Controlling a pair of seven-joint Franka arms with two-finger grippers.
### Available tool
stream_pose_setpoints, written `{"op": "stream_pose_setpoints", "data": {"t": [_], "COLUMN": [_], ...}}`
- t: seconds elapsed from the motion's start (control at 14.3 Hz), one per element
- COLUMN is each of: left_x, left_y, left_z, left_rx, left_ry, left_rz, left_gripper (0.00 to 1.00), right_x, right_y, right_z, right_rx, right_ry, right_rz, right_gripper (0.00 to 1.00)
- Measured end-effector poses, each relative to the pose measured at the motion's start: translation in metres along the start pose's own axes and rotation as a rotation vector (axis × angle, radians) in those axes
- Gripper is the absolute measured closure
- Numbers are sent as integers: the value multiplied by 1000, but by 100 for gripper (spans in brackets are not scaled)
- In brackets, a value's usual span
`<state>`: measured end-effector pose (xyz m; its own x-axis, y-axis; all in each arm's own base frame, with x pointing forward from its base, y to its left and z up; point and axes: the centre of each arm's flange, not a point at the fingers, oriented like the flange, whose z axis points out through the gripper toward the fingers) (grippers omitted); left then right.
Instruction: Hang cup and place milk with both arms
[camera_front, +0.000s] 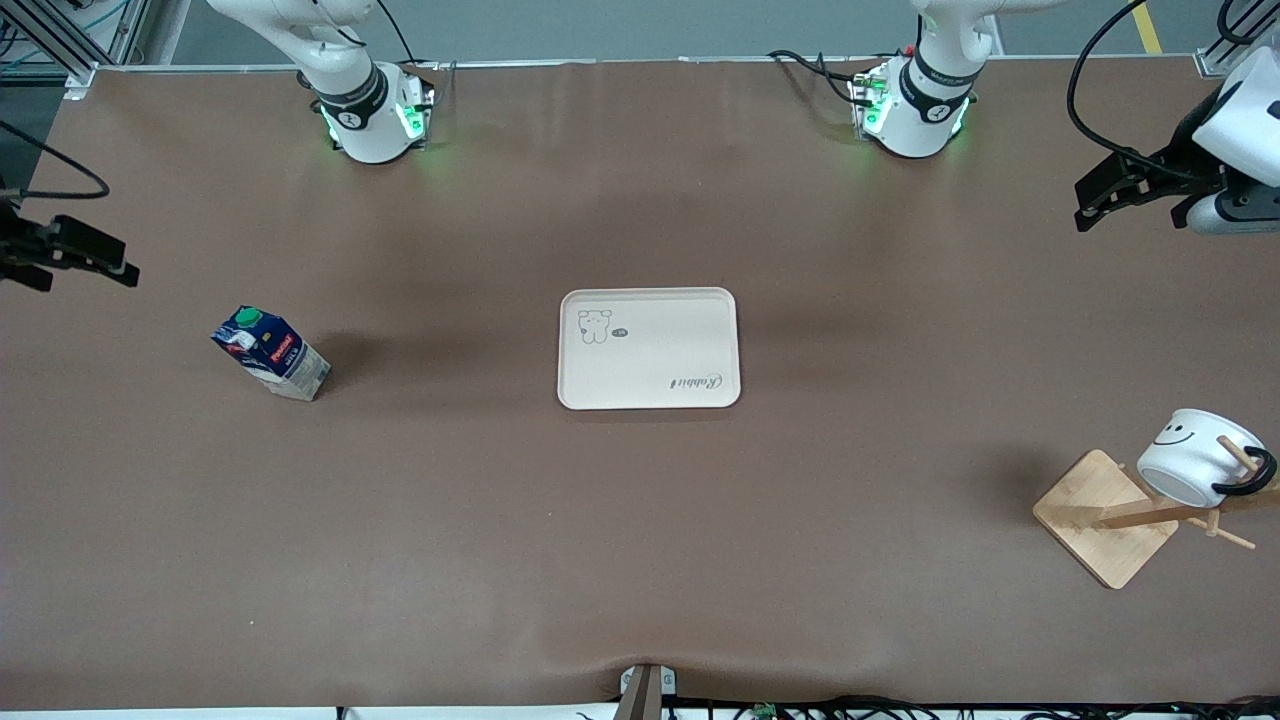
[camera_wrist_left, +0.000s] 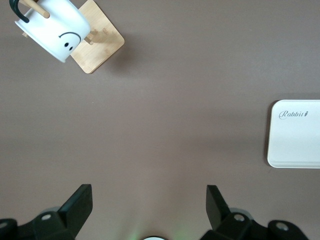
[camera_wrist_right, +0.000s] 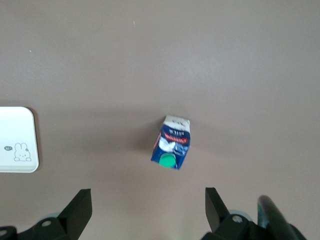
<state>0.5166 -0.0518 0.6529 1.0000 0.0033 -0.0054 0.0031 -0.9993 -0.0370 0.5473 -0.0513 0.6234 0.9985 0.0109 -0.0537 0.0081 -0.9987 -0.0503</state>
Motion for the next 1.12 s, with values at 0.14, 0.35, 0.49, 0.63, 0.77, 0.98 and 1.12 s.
{"op": "stream_pose_setpoints", "data": {"t": [0.14, 0.35, 0.49, 0.63, 0.77, 0.98, 1.12], "left_x": [1, 2, 2, 1, 1, 1, 1], "left_y": [-1, -5, -6, -6, -7, -8, -8], "left_z": [-1, -5, -10, -10, -10, -9, -9], "left_rx": [-1, -3, -4, -4, -3, -3, -3], "left_ry": [6, 17, 26, 25, 20, 15, 14], "left_rz": [-2, -9, -12, -12, -13, -14, -14], "left_gripper": [0, 0, 0, 0, 0, 0, 0], "right_x": [-12, -18, -21, -21, -19, -18, -18], "right_y": [7, 8, 7, 6, -6, -14, -14], "right_z": [4, 4, 0, 0, 0, -1, -2], "right_rx": [7, 9, 6, -28, -64, -73, -74], "right_ry": [-15, -19, -14, -17, -18, -13, -5], "right_rz": [14, 15, 14, 3, -25, -38, -38], "right_gripper": [0, 0, 0, 0, 0, 0, 0]}}
